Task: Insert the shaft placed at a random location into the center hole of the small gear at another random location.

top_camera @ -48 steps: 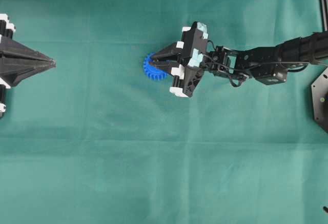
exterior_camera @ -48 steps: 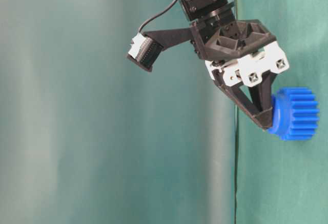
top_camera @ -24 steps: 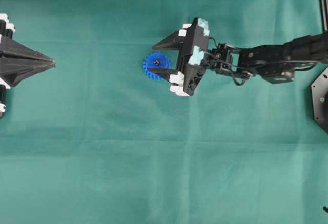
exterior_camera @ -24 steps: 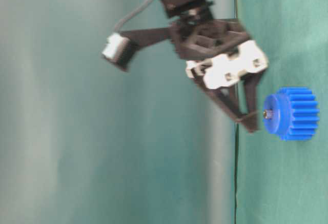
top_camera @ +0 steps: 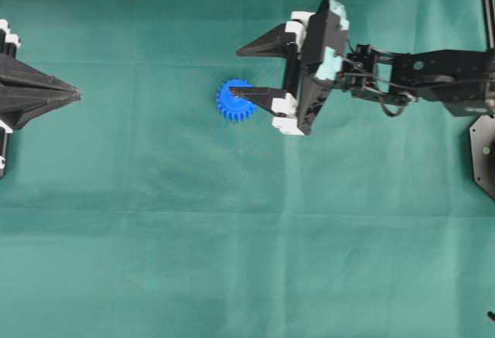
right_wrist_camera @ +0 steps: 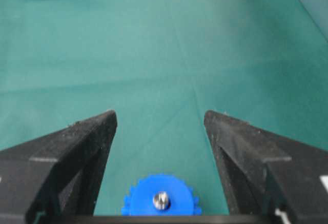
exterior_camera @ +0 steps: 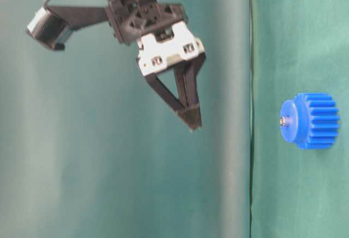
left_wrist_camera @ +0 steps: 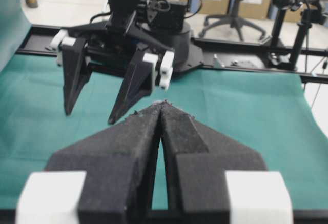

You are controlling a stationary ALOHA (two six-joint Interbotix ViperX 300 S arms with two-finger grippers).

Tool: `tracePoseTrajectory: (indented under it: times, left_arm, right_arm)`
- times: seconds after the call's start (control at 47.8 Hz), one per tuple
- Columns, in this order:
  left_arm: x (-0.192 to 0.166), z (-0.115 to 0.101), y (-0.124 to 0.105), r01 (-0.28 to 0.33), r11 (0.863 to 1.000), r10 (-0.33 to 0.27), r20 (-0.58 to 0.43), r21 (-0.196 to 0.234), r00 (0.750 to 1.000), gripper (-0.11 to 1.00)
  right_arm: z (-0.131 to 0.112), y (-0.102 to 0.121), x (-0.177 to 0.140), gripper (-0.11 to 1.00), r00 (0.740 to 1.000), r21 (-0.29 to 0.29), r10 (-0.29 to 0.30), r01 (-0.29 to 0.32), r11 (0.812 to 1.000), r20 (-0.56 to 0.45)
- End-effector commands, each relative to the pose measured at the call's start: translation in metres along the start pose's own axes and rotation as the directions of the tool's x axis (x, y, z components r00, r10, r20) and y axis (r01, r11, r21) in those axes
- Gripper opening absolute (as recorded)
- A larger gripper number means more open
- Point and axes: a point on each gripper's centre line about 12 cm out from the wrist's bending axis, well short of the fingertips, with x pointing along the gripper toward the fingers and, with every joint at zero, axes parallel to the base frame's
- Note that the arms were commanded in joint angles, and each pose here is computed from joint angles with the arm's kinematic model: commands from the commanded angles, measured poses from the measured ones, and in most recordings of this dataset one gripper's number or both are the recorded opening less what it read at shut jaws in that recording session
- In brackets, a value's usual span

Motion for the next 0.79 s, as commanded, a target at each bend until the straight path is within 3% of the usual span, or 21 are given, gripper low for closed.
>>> tracePoseTrajectory:
  times: [0.0, 0.376, 0.773]
  left_arm:
    - [0.001, 0.004, 0.0, -0.001, 1.0, 0.001, 0.008, 0.002, 1.0, -0.01]
    - [0.0, 0.002, 0.0, -0.001, 1.0, 0.001, -0.001, 0.005, 1.0, -0.01]
    - [-0.001, 0.004, 0.0, -0.001, 1.0, 0.001, 0.006, 0.005, 1.0, -0.01]
  right_arm:
    - [0.012, 0.003, -0.014, 0.72, 0.999, -0.001, 0.009, -0.009, 1.0, 0.039]
    - [-0.002, -0.002, -0.091, 0.72, 0.999, 0.017, 0.01, -0.01, 1.0, 0.034]
    - [-0.013, -0.004, -0.138, 0.72, 1.0, 0.023, 0.016, -0.016, 1.0, -0.019]
